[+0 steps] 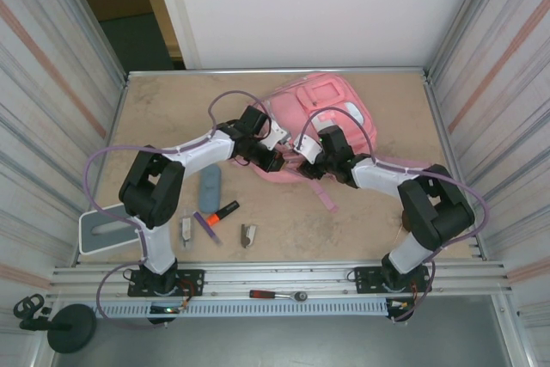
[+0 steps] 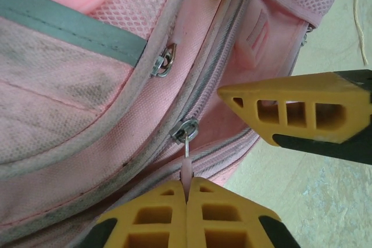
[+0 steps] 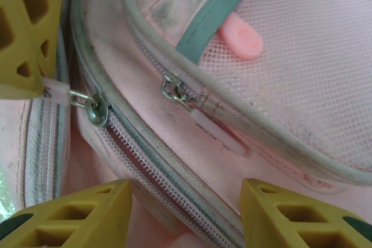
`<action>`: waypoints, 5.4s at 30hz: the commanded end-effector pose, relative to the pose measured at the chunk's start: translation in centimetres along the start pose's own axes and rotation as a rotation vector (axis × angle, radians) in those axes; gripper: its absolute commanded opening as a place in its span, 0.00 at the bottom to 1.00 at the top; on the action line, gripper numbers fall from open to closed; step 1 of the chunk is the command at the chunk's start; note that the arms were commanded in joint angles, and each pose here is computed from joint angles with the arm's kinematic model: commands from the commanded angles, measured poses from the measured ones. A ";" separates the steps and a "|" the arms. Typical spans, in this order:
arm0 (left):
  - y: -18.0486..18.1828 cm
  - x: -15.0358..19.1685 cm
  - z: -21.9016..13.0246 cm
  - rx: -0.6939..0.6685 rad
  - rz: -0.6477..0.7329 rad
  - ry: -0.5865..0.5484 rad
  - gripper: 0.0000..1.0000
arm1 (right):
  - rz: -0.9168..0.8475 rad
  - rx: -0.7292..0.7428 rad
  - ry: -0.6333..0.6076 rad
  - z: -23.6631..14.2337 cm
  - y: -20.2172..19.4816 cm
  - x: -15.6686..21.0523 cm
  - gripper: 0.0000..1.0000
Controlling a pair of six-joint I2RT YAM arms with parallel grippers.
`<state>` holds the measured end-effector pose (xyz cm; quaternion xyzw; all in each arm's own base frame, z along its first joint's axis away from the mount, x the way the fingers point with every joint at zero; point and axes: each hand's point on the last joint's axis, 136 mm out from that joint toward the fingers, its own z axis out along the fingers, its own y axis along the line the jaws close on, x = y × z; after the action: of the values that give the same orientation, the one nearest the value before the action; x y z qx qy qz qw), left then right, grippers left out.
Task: Pack books, pencil case, and school supplies into a backpack
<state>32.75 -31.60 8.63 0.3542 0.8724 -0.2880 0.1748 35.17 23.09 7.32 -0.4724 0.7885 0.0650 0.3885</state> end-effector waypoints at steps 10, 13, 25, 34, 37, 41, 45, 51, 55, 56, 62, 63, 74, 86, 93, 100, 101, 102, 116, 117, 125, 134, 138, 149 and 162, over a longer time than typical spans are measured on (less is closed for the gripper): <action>0.4 -1.6 -0.7 0.017 -0.014 -0.034 0.00 | -0.202 0.062 -0.014 2.5 -0.2 -1.3 0.39; 1.1 -1.5 -1.1 -0.019 -0.027 -0.025 0.00 | -0.210 0.134 0.000 2.2 -1.3 -0.8 0.17; 5.7 -0.4 -4.4 -0.316 -0.073 0.035 0.00 | -0.170 0.232 0.049 -0.4 -3.3 1.2 0.00; 6.8 -1.0 -7.1 -0.425 -0.080 0.008 0.00 | -0.161 0.245 0.102 -1.3 -3.9 2.5 0.00; 6.8 -1.4 -7.9 -0.445 -0.076 -0.007 0.00 | -0.158 0.252 0.124 -1.3 -4.1 2.9 0.00; 7.1 -0.9 -8.2 -0.461 -0.080 0.007 0.00 | -0.141 0.255 0.131 -1.6 -4.4 2.9 0.00; 4.8 -1.2 -6.6 -0.322 -0.085 -0.019 0.00 | -0.088 0.197 0.067 -1.8 -3.2 1.0 0.00; 2.7 -1.4 -2.8 -0.225 -0.061 0.003 0.00 | -0.037 0.138 0.004 -1.2 -1.5 -1.1 0.00; 3.4 -0.4 -1.0 -0.226 -0.091 0.024 0.00 | -0.024 0.117 -0.009 -1.2 -0.9 -1.5 0.00; 3.4 -0.2 -0.6 -0.219 -0.094 0.025 0.00 | -0.020 0.109 -0.010 -1.2 -0.7 -1.5 0.00; 3.1 0.8 1.6 -0.205 -0.094 0.049 0.07 | -0.020 0.092 0.014 -0.6 0.1 -0.7 0.00; 3.0 0.9 1.9 -0.202 -0.092 0.054 0.09 | -0.019 0.090 0.018 -0.5 0.2 -0.6 0.00; 3.9 1.7 3.4 -0.222 -0.093 0.094 0.23 | -0.021 0.091 0.028 -0.4 0.4 -0.1 0.00; 3.7 1.1 4.1 -0.200 -0.063 0.096 0.09 | -0.024 0.100 0.049 -0.4 0.2 0.3 0.00; -0.8 -2.2 1.4 -0.013 -0.032 -0.057 0.00 | -0.009 0.106 0.039 -0.8 0.3 0.2 0.00; -4.8 -4.1 0.9 0.144 0.003 -0.115 0.00 | 0.027 0.072 -0.031 -1.2 1.0 -1.6 0.00; -5.1 -4.3 0.8 0.159 0.003 -0.123 0.00 | 0.032 0.069 -0.039 -1.3 1.1 -1.8 0.00; -5.3 -4.4 0.7 0.172 0.001 -0.133 0.00 | 0.035 0.066 -0.046 -1.4 1.1 -1.9 0.00; 0.9 -2.2 -1.1 -0.139 -0.131 -0.108 0.00 | 0.047 0.137 0.022 -1.9 -0.5 0.1 0.00; 2.4 -1.5 -2.1 -0.224 -0.153 -0.101 0.00 | 0.040 0.150 0.039 -2.0 -0.7 0.6 0.00; 8.7 1.4 -6.9 -0.583 -0.194 -0.063 0.00 | -0.002 0.184 0.094 -1.6 -1.2 1.9 0.00; 9.0 0.2 -7.1 -0.508 -0.182 -0.076 0.00 | -0.027 0.222 0.092 -2.3 -2.0 2.2 0.00; 4.5 -1.4 -6.4 -0.270 -0.143 -0.146 0.00 | 0.039 0.304 0.142 -2.9 -4.5 2.7 0.04; -4.7 -2.4 -3.5 0.026 -0.080 -0.154 0.00 | 0.474 0.156 0.066 -8.3 -2.1 1.2 0.46; -5.8 -2.0 -3.2 0.049 -0.067 -0.161 0.00 | 0.399 0.004 -0.187 -8.4 -0.2 -5.6 0.59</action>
<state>30.34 -33.40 11.38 0.2961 0.8798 -0.3117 0.2030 31.32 20.62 16.20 -0.2750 0.8447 0.1650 0.4285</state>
